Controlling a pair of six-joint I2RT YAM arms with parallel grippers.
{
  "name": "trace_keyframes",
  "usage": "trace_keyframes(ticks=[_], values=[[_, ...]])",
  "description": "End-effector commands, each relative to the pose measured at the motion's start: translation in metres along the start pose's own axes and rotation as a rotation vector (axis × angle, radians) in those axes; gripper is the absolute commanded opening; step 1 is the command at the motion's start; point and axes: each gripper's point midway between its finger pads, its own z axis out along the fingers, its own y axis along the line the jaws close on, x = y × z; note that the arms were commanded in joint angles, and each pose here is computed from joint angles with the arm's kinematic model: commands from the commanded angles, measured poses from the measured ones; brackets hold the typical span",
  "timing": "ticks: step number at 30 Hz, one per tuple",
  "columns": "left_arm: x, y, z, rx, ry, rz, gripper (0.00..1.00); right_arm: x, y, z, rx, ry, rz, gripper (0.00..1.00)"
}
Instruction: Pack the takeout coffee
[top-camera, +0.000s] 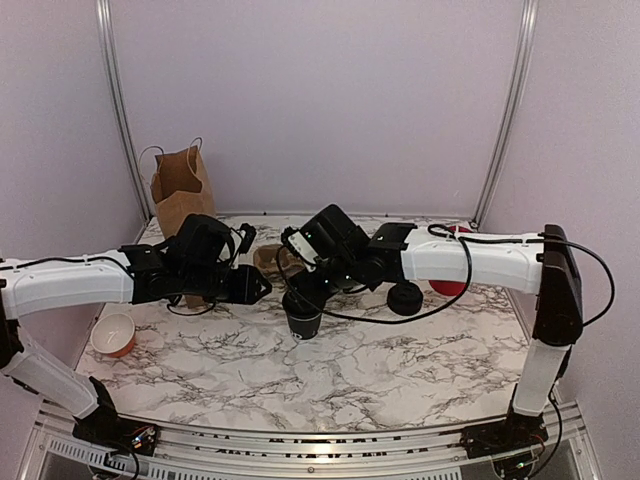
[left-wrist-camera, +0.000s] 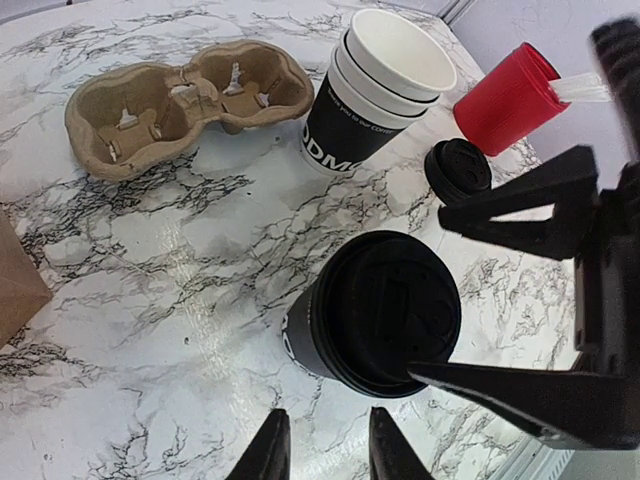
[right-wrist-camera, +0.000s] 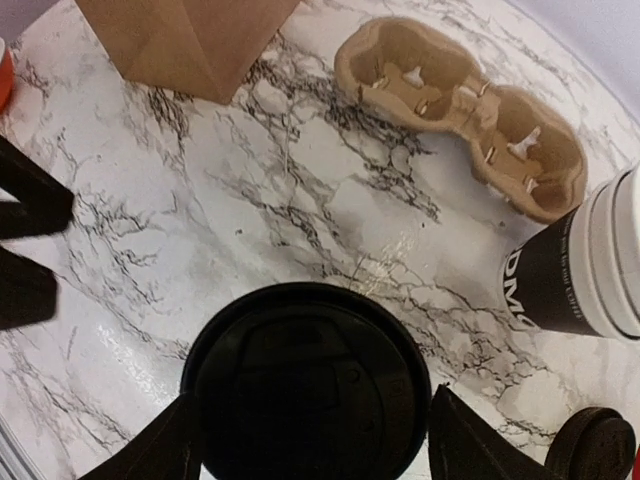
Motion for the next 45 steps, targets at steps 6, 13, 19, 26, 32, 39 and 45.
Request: trace_keyframes(ticks=[6, 13, 19, 26, 32, 39, 45], values=[[-0.011, 0.014, -0.01, -0.041, -0.012, -0.024, 0.3, 0.082, 0.008, 0.05, -0.002, 0.225, 0.009, 0.71], [-0.012, 0.013, -0.008, -0.035, -0.004, -0.026, 0.3, 0.051, 0.002, 0.029, 0.015, 0.157, 0.03, 0.71], [-0.006, 0.016, -0.005, -0.041, 0.01, -0.028, 0.31, 0.017, 0.008, 0.006, -0.027, 0.06, 0.036, 0.71], [-0.011, 0.026, -0.008, -0.069, -0.015, -0.064, 0.32, 0.02, 0.024, 0.019, -0.09, 0.064, -0.007, 0.66], [-0.008, 0.046, -0.005, -0.116, -0.01, -0.116, 0.34, 0.005, 0.027, 0.04, -0.066, 0.045, -0.021, 0.63], [0.002, 0.057, -0.003, -0.137, 0.012, -0.132, 0.36, 0.005, 0.033, 0.059, -0.027, 0.058, -0.052, 0.63], [0.0, 0.058, -0.002, -0.136, 0.013, -0.133, 0.36, 0.008, 0.04, 0.07, 0.075, 0.083, -0.099, 0.56]])
